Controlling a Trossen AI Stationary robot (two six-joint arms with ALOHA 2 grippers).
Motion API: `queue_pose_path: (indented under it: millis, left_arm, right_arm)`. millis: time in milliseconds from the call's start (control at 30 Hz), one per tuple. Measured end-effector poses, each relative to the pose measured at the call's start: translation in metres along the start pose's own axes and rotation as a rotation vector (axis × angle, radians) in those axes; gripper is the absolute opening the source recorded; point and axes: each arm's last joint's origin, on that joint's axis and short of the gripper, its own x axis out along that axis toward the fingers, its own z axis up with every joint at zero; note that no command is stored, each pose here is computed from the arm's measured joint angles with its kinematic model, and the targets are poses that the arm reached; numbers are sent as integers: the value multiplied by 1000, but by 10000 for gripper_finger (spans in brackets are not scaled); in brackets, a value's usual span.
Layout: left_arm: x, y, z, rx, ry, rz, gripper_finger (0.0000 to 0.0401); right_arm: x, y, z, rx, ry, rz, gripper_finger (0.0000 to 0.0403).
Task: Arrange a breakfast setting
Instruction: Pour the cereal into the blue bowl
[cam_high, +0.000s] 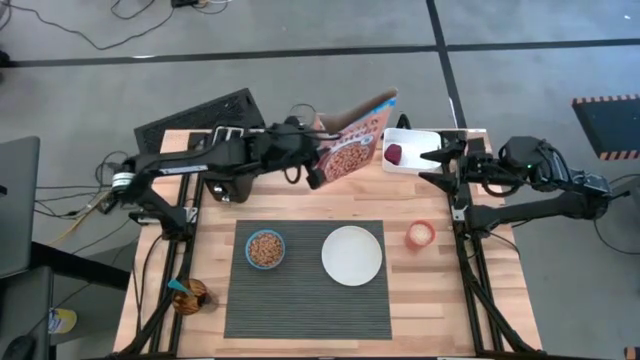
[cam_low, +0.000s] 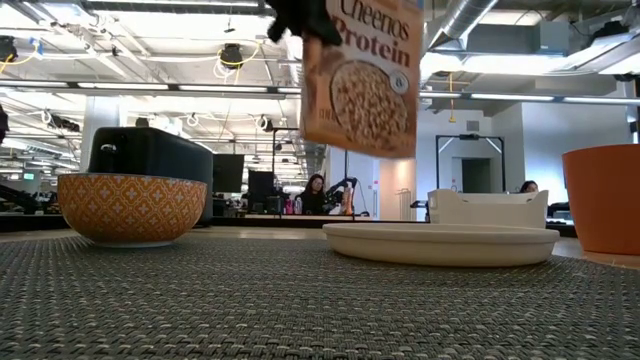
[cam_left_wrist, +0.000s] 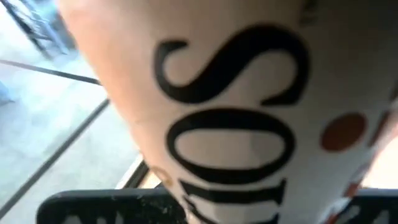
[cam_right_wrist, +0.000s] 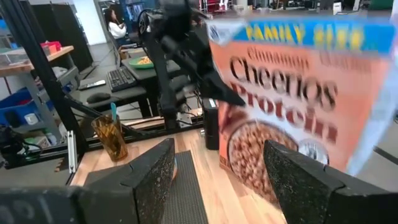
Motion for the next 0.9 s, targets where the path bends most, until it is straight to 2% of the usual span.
queue_pose_path:
  millis: [233, 433, 600, 800, 900]
  left_arm:
    - [21, 23, -8, 77, 24, -121, 21]
    - [36, 54, -38, 105, 78, -141, 22]
    - [44, 74, -52, 140, 44, -160, 22]
    - [53, 83, -76, 159, 58, -191, 22]
    - [57, 84, -87, 165, 14, -196, 23]
  right_arm:
    - [0, -1, -1, -10, 5, -24, 272]
    - [0, -3, -2, -16, 11, -81, 272]
    - [1, -4, -2, -21, 4, -151, 272]
    - [9, -5, -3, -7, 20, -213, 272]
    - [15, -4, -4, -11, 35, -221, 272]
